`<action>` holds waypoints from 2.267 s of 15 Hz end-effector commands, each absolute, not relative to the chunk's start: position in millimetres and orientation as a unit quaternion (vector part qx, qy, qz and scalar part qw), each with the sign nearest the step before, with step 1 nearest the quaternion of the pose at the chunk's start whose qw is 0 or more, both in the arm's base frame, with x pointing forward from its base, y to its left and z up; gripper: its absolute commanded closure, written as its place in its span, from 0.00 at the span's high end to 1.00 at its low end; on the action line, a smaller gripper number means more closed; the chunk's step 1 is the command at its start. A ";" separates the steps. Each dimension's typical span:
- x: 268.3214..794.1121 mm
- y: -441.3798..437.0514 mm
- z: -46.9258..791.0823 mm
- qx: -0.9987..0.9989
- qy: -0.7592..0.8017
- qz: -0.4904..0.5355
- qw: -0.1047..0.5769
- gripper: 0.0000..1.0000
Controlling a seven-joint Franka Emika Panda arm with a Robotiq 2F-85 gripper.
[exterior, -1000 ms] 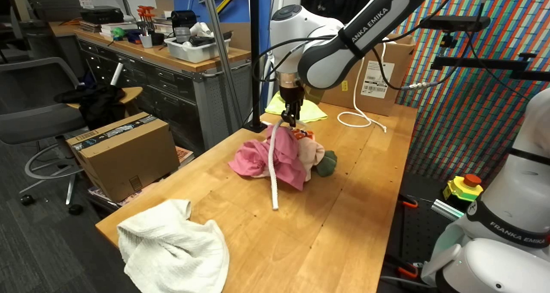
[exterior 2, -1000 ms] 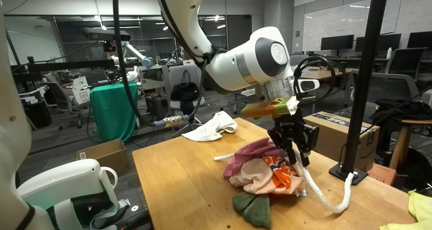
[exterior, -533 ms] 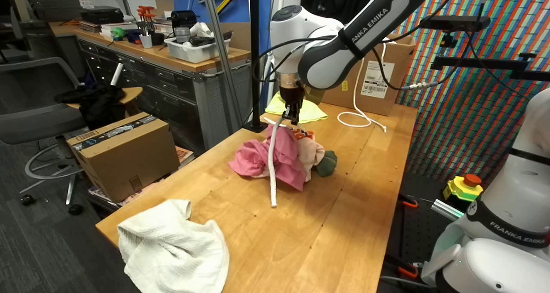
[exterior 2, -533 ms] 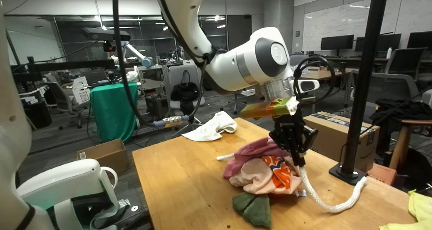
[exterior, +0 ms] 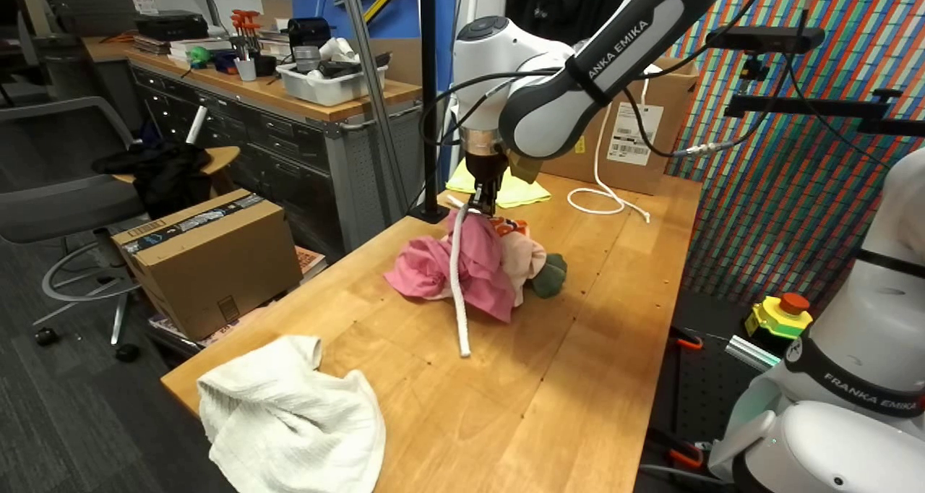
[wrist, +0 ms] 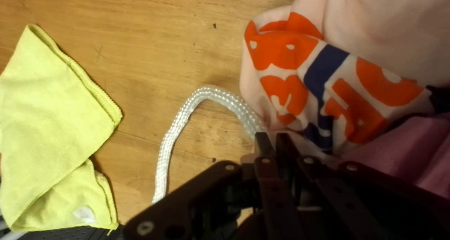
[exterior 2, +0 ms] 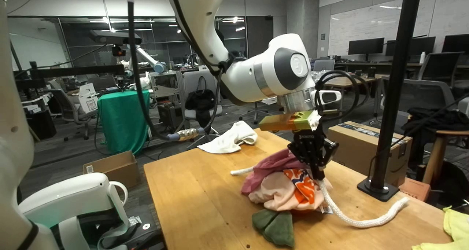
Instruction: Separate the clothes and ropes
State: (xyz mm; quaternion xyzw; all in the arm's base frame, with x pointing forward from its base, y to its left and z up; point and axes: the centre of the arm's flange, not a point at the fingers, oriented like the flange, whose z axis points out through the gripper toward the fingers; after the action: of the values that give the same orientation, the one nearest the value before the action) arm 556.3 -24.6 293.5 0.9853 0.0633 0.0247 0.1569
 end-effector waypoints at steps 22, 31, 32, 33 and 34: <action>479.2 104.0 416.7 0.968 0.088 0.233 -0.024 0.04; 455.7 157.5 466.3 0.956 0.115 0.243 -0.120 0.04; 452.9 159.6 469.5 0.955 0.120 0.240 -0.127 0.04; 450.5 161.1 471.5 0.954 0.124 0.237 -0.133 0.04; 448.5 162.9 476.2 0.954 0.126 0.235 -0.139 0.04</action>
State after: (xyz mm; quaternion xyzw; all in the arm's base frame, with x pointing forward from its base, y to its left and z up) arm 456.7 165.6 456.1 0.9581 0.1126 0.2359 -0.1170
